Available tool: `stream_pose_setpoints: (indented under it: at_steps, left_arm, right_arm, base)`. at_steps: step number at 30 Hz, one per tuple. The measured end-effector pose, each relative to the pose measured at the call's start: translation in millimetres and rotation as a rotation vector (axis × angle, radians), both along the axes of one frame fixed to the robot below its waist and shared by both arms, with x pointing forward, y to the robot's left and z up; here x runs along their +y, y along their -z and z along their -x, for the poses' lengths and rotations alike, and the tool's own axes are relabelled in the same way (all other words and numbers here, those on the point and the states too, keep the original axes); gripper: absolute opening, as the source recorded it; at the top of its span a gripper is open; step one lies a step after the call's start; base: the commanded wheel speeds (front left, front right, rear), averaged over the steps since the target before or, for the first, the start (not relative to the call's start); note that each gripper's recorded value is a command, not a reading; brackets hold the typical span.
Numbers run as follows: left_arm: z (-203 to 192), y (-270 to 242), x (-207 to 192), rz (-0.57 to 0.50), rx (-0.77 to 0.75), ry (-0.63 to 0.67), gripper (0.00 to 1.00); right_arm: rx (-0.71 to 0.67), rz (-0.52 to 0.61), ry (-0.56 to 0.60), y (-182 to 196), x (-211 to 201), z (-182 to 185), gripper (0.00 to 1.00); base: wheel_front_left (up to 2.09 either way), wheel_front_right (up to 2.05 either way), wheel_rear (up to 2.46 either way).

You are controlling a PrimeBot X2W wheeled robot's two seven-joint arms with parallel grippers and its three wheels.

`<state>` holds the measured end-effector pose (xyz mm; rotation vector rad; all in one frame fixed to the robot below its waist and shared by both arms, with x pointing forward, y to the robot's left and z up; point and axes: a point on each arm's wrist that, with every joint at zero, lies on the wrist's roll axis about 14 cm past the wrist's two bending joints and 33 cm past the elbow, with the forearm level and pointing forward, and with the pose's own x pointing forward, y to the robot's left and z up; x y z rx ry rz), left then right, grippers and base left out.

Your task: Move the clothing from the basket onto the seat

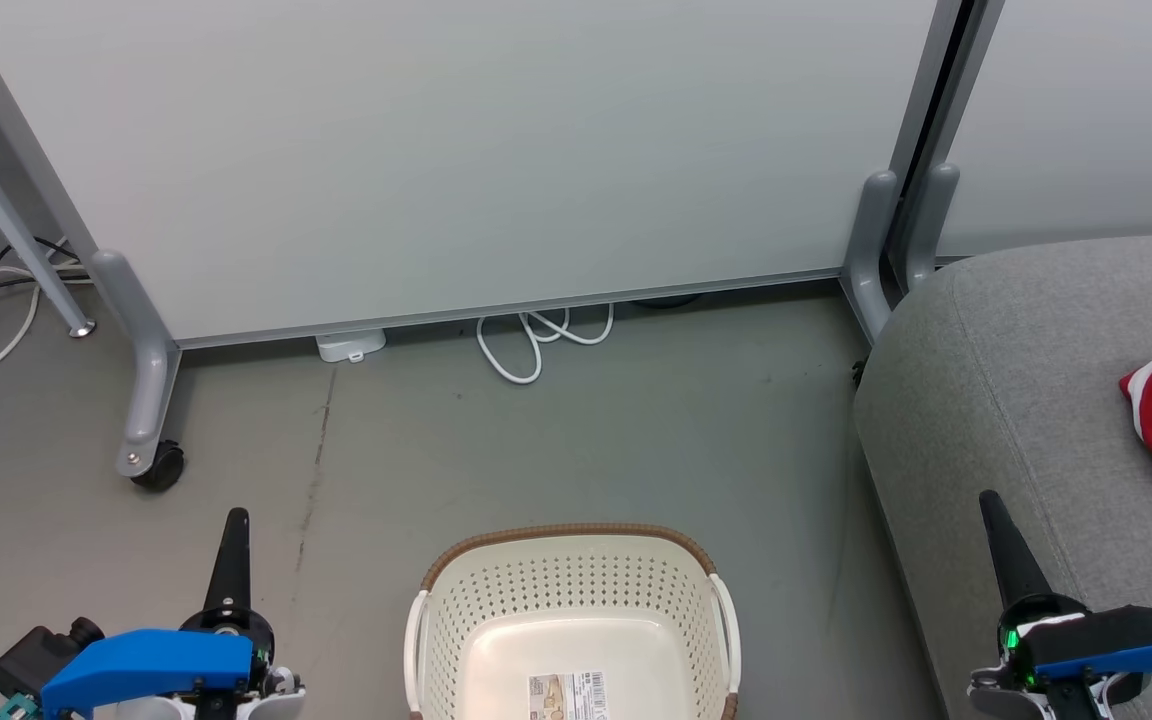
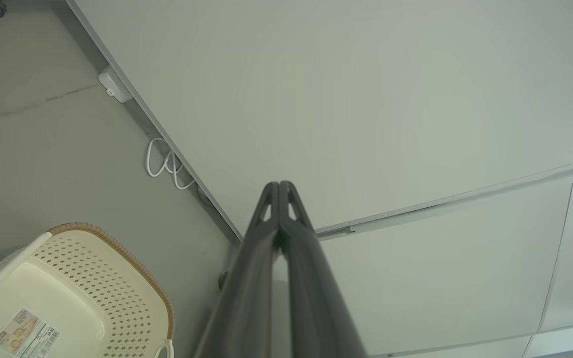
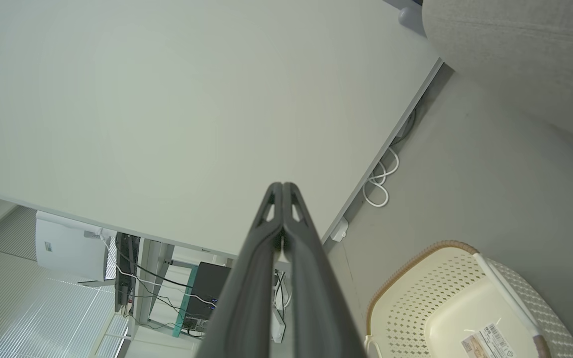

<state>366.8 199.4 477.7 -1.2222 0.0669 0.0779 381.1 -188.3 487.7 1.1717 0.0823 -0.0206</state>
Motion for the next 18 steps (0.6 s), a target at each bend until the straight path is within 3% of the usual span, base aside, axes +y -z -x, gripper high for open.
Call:
stream_pose_setpoints:
  at_steps: [18]
  left_arm:
    - [-8.1, -9.4, 0.7, 0.14, -0.029, -0.003, 0.0]
  right_arm:
    - [-0.022, -0.16, 0.019, -6.9, -3.6, -3.2, 0.0]
  base:
    - [0.0, 0.0, 0.0]
